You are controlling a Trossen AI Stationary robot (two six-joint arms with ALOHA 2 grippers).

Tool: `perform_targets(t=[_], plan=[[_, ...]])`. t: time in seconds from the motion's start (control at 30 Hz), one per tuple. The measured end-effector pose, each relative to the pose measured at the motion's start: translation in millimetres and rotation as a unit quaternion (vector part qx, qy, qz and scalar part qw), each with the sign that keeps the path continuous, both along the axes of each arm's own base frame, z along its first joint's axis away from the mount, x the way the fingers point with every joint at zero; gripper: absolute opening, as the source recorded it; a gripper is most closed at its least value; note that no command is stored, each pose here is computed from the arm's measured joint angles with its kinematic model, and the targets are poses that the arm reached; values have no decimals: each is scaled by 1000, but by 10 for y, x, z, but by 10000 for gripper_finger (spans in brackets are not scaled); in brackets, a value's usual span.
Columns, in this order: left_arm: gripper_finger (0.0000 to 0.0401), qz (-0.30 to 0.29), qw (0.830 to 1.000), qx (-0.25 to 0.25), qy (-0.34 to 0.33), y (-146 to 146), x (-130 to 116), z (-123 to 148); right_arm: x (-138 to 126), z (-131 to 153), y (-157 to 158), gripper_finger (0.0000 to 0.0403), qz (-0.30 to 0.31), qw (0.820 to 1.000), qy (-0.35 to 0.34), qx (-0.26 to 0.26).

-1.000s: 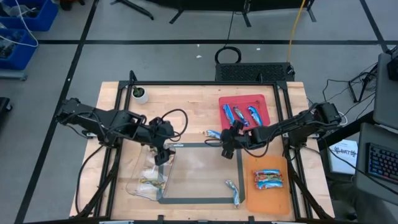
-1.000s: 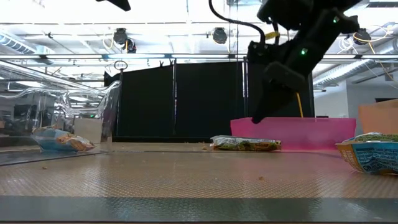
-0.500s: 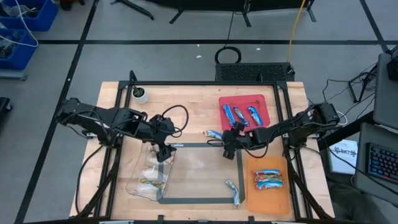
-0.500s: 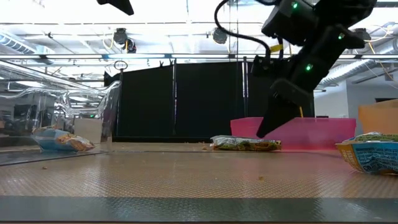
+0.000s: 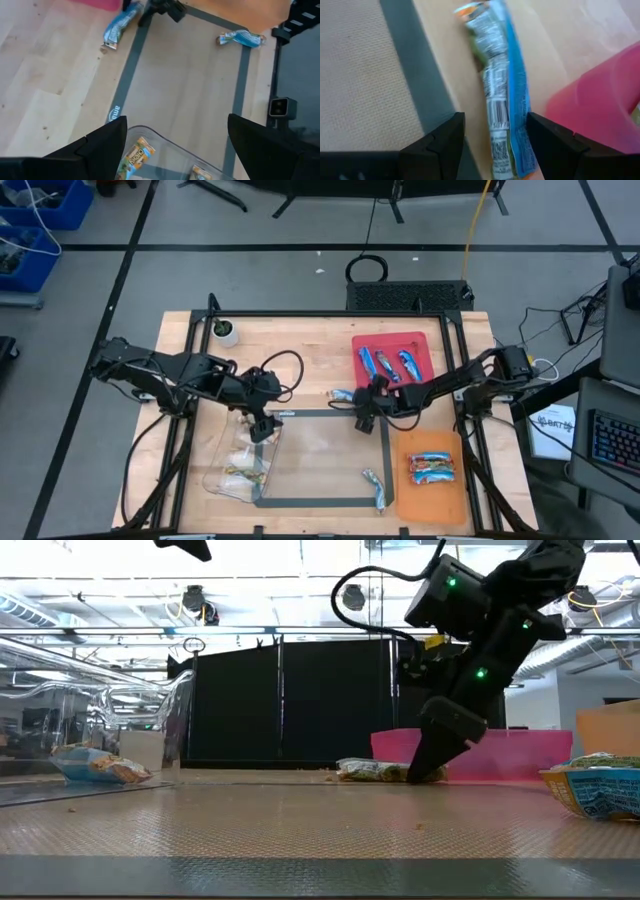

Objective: Pick and place Granola Bars by type
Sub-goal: Put the yellow granola bar into the transparent bin

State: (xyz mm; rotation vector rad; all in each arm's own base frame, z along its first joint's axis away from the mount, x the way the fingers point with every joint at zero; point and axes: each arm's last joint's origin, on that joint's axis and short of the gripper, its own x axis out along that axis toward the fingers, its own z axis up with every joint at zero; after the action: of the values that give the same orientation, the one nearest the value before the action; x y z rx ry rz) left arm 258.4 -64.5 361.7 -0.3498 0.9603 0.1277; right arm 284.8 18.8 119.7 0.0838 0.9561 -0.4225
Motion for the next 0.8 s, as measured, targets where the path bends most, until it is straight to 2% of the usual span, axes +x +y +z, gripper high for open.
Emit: perform_targets(t=[0.13, 0.23, 0.57, 0.8], plan=[[347, 0, 1000, -2, 0, -1, 0, 0, 4, 0, -47, 199, -9, 1000, 0, 0], [347, 0, 1000, -1, 0, -1, 0, 0, 4, -1, -64, 178, -12, 1000, 0, 1], [347, 1, 1000, 3, -1, 2, 0, 0, 4, -3, -64, 21, -11, 1000, 1, 3], [347, 2, 1000, 7, -1, 4, 0, 0, -2, -5, -55, 11, -22, 1000, 0, 21]])
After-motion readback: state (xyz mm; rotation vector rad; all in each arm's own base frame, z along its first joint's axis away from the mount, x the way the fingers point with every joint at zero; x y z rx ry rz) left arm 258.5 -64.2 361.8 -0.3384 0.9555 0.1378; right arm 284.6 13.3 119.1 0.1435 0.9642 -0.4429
